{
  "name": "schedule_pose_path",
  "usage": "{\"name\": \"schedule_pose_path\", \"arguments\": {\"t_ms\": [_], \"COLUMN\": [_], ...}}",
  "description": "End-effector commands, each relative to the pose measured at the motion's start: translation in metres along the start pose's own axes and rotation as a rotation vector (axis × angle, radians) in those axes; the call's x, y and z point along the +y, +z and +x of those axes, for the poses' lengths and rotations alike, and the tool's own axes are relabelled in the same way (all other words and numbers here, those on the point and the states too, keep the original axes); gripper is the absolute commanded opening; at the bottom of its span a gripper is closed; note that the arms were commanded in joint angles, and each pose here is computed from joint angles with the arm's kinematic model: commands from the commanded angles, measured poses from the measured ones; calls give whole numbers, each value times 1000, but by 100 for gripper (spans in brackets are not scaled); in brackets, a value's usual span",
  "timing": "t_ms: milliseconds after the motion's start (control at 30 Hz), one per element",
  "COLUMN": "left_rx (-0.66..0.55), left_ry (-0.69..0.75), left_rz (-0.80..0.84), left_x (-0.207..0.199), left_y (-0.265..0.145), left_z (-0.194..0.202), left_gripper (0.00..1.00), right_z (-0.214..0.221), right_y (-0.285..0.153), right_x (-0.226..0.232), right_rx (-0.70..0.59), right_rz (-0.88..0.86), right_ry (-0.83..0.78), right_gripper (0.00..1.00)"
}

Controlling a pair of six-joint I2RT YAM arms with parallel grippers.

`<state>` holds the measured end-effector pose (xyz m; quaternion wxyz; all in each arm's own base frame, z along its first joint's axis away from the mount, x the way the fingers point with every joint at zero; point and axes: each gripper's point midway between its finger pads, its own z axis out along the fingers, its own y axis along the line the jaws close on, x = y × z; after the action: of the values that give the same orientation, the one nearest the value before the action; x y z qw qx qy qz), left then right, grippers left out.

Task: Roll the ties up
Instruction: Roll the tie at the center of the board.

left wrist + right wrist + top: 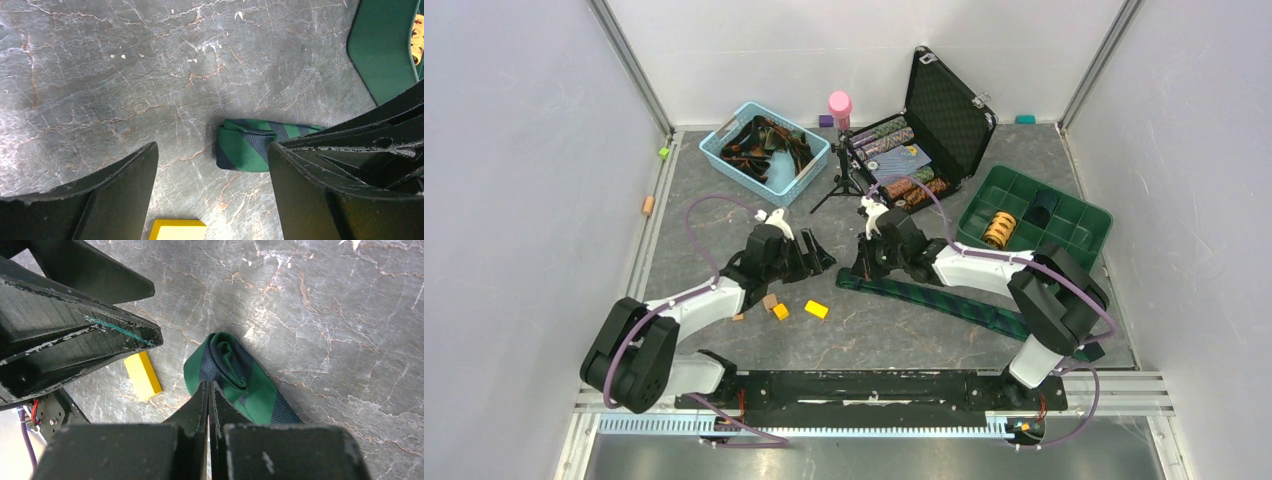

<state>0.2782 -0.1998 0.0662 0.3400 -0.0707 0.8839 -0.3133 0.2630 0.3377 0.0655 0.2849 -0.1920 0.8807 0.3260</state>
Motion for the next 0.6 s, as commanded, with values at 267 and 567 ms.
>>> {"name": "schedule_pose_path", "arguments": {"t_ms": [267,567], "left_rx": [17,58], "left_ry": [-7,-5], "left_rz": [58,103], "left_x": [-13,-21], "left_y": [12,22], "left_z": [6,22], "left_gripper": [86,84], "right_z": [7,16], "right_y": [4,1], "right_x": [-21,-30], "right_rx": [-5,13], "right_rz": [67,99], "right_ry": [33,42], "right_gripper": [0,0]}}
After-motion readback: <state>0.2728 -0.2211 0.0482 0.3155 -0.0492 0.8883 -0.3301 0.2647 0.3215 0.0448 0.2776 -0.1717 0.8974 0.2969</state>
